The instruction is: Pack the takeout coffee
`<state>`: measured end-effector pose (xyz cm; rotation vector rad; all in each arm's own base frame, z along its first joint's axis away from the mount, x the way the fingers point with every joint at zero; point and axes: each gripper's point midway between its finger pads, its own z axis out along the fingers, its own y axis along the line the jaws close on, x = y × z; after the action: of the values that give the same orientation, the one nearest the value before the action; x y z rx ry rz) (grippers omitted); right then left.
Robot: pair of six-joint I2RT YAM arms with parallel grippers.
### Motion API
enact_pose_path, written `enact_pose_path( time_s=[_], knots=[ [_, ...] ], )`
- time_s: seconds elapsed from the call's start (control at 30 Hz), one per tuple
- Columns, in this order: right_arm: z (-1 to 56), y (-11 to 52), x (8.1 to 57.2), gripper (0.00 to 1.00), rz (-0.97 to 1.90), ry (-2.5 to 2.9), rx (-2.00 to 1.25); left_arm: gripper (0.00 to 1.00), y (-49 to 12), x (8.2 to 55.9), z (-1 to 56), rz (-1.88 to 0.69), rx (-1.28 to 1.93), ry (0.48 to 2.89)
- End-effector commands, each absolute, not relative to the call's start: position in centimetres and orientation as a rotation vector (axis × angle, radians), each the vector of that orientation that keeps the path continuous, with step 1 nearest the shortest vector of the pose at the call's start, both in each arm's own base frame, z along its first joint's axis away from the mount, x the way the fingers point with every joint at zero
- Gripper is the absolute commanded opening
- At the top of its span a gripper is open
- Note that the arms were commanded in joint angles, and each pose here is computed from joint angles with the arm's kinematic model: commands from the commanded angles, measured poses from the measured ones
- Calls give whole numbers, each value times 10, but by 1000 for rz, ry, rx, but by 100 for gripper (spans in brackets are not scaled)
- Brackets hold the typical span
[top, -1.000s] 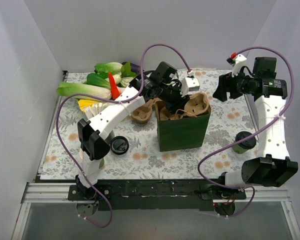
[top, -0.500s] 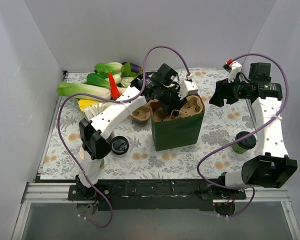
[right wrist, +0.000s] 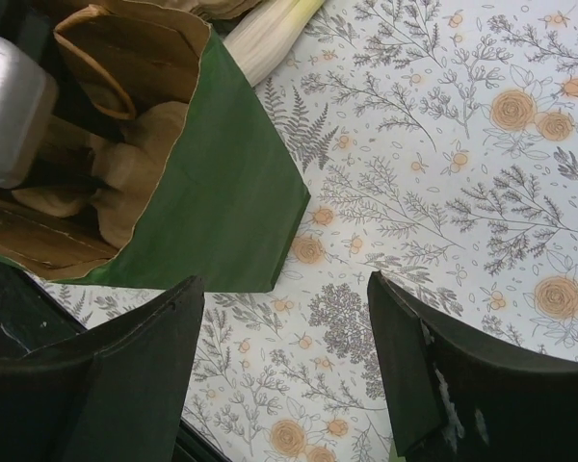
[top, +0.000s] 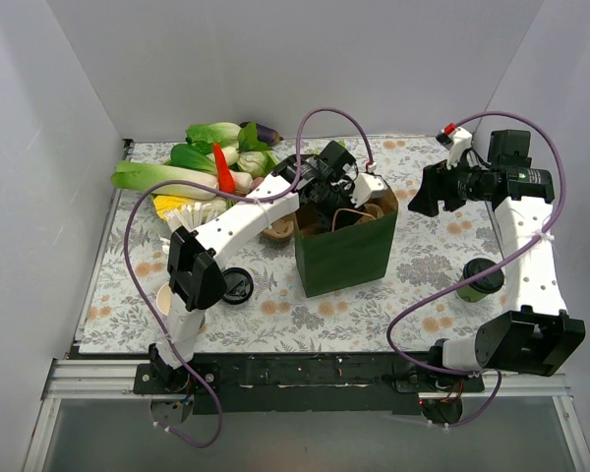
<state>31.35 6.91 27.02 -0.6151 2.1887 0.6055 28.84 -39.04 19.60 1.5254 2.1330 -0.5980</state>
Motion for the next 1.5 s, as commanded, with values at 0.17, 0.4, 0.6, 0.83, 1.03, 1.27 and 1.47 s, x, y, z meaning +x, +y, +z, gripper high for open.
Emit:
enact_pose_path(
  time_s=[0.17, 0.4, 0.6, 0.83, 1.03, 1.27, 1.47],
  knots=[
    [271, 75, 309, 76, 660, 2163, -636, 0, -393, 282, 174, -620, 1543, 2160],
    [264, 78, 304, 76, 680, 2171, -633, 0, -389, 273, 146, -616, 1582, 2205],
    [264, 78, 303, 76, 681, 2168, -629, 0, -388, 269, 135, -599, 1598, 2220],
    [264, 79, 302, 76, 690, 2172, -627, 0, -379, 266, 127, -526, 1610, 2264],
    [270, 82, 300, 76, 716, 2157, -644, 28, -371, 262, 134, -498, 1598, 2293],
    [277, 85, 299, 76, 734, 2143, -659, 44, -384, 268, 167, -561, 1554, 2163],
    [286, 88, 296, 76, 755, 2140, -665, 63, -394, 267, 206, -645, 1534, 2001]
  ],
)
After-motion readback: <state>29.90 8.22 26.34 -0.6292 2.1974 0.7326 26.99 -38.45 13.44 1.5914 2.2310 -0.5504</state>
